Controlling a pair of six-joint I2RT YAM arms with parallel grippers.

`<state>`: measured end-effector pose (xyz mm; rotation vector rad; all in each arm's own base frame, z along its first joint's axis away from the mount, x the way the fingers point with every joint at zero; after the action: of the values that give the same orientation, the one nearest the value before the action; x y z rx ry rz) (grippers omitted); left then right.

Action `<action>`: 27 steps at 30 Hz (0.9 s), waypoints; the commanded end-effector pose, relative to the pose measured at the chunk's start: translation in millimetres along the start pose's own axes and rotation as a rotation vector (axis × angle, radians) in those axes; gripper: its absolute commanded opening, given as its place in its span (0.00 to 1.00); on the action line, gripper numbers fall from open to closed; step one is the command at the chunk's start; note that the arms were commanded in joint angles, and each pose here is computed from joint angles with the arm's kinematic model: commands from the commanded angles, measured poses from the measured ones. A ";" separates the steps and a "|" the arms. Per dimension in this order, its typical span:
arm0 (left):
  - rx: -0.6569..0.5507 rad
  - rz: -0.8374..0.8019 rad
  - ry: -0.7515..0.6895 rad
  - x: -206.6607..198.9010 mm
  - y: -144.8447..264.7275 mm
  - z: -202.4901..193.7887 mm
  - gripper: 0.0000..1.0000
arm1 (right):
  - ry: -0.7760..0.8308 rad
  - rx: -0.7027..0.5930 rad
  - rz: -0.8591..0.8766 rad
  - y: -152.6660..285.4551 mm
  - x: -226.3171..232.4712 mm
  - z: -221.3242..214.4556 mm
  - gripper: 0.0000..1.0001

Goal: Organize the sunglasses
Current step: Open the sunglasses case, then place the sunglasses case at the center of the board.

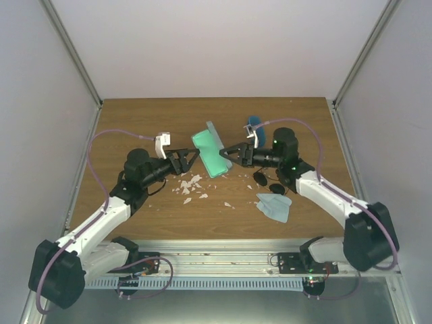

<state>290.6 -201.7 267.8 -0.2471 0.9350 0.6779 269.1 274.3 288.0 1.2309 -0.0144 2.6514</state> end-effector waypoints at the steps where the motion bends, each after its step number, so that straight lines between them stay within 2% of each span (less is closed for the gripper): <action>1: -0.088 0.214 -0.019 30.5 8.3 16.2 0.78 | -0.049 0.118 -0.138 -12.8 -55.8 -27.2 0.45; 6: -0.043 0.345 0.022 67.0 11.5 -3.3 0.76 | -0.094 0.220 -0.180 -28.7 -100.3 -54.0 0.46; 16: 0.098 0.395 0.090 106.6 1.0 -45.3 0.74 | -0.178 0.347 -0.103 -62.2 -141.1 -80.7 0.49; 24: 0.196 0.457 0.118 138.0 -10.3 -68.8 0.74 | -0.281 0.374 -0.095 -69.8 -167.1 -95.3 0.72; 27: 0.224 0.467 0.126 146.1 -14.9 -74.7 0.73 | -0.296 0.374 -0.119 -67.8 -175.3 -97.6 0.87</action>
<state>302.1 -179.8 105.5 0.1322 1.2285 1.0163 311.1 313.7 81.9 1.6762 0.5363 2.3775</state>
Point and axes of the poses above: each gripper's point midway between its finger pads, its own y axis back along the fingers, its own x axis along the line the jaws close on, z = x × y, the point moved 1 cm from there along y, back along the fingers, and after that the axes turned 10 degrees about y, right-handed, at the moved point
